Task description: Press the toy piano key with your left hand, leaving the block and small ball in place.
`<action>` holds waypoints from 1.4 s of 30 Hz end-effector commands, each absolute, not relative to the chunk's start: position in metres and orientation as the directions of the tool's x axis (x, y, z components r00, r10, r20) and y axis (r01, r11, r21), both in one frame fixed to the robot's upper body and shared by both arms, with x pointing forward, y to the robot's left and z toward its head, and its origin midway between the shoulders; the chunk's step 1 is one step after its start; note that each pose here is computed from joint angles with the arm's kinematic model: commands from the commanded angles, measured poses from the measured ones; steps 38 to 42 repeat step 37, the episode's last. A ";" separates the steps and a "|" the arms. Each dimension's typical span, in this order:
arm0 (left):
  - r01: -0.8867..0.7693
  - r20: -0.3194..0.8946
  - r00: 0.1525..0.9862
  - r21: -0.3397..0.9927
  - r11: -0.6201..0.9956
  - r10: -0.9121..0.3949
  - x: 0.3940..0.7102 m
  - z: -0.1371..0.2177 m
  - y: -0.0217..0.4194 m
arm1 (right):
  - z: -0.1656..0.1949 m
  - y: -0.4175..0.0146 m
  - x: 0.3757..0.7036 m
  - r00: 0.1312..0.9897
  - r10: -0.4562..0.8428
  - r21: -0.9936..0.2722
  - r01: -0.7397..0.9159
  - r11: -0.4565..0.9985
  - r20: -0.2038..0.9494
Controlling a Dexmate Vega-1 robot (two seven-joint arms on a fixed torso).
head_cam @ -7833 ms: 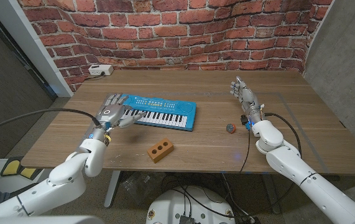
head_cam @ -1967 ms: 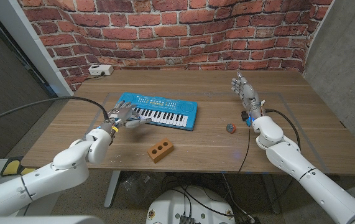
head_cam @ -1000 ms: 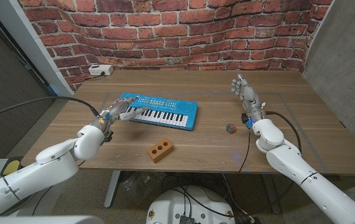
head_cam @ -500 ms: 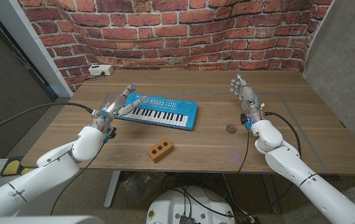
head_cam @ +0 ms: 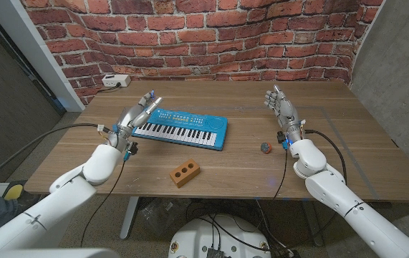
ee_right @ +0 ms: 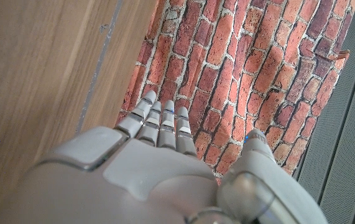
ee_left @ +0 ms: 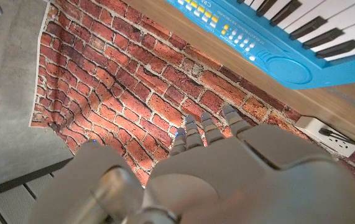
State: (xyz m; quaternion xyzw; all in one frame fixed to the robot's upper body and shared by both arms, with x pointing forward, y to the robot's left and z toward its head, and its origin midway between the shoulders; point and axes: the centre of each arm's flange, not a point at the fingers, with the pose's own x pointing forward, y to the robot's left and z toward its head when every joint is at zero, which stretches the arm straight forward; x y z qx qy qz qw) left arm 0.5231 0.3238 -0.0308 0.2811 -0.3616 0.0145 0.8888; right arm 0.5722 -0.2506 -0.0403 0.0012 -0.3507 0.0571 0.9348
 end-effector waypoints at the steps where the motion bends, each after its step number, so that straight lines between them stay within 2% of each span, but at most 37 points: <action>1: -0.067 0.690 0.702 0.309 0.949 -0.175 0.540 -0.029 0.328 | -0.036 -0.260 0.569 0.726 0.110 -0.026 -0.127 0.992 0.679; 9: 0.021 0.684 0.697 0.281 0.959 -0.215 0.556 -0.025 0.328 | -0.031 -0.266 0.578 0.720 0.152 -0.024 -0.185 0.982 0.677; 18: 0.063 0.689 0.700 0.203 0.977 -0.188 0.564 -0.023 0.325 | -0.027 -0.276 0.588 0.725 0.189 -0.048 -0.210 0.977 0.662; 42: 0.107 0.668 0.707 0.224 0.969 -0.233 0.581 -0.015 0.325 | -0.022 -0.270 0.599 0.741 0.193 -0.060 -0.202 0.977 0.643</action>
